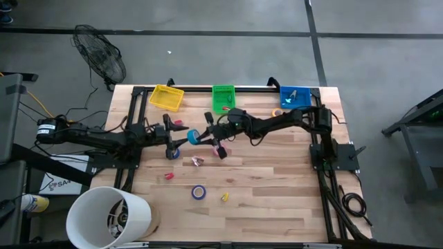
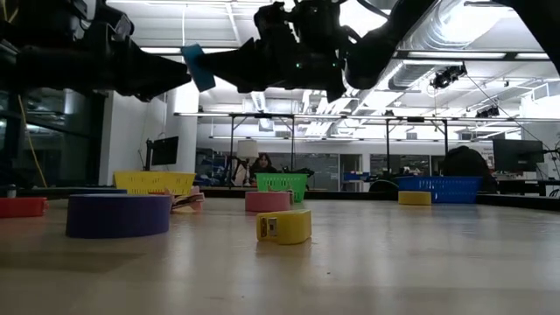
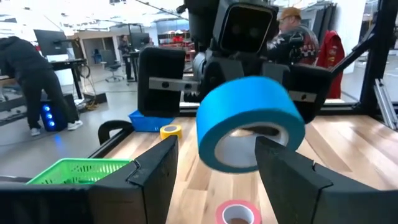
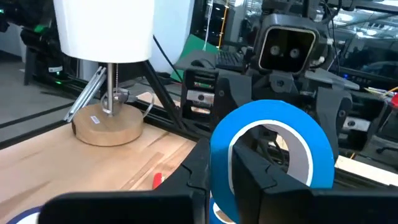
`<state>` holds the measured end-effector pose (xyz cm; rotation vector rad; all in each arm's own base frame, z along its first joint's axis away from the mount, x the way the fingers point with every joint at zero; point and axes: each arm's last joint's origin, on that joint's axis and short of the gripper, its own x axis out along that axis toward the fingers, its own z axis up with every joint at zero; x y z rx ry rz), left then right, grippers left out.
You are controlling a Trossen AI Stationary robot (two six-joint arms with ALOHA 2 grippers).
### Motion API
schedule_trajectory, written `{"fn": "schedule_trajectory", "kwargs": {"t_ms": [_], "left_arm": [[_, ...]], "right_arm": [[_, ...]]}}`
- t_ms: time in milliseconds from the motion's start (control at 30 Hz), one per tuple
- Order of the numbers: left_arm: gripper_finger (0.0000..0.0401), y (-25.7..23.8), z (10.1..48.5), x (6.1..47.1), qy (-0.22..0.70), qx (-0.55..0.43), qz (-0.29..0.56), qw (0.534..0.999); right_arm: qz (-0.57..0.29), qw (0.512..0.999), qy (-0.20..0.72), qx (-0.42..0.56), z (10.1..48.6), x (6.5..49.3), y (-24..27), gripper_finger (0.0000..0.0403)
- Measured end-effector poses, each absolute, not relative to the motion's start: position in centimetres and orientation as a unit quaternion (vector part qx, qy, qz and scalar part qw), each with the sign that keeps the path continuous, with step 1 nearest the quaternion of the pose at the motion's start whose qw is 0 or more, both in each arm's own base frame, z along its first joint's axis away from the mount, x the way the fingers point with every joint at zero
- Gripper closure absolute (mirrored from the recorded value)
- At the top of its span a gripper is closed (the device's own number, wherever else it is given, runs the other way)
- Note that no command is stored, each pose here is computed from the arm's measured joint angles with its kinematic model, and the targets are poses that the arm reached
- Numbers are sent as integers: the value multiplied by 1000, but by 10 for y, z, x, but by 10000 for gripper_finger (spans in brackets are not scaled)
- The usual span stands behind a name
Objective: Pick and place Stapler, Stapler remover, tape
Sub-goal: Put the blue tape into the yellow basket
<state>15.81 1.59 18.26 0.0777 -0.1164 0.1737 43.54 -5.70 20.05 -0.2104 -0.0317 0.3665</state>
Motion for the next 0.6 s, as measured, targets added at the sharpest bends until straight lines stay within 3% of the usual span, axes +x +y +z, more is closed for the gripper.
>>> {"fn": "schedule_trajectory", "kwargs": {"t_ms": [600], "left_arm": [[190, 15, 187, 158, -83, 39, 80, 993]], "right_arm": [[191, 975, -25, -107, 202, 436, -49, 374]]}}
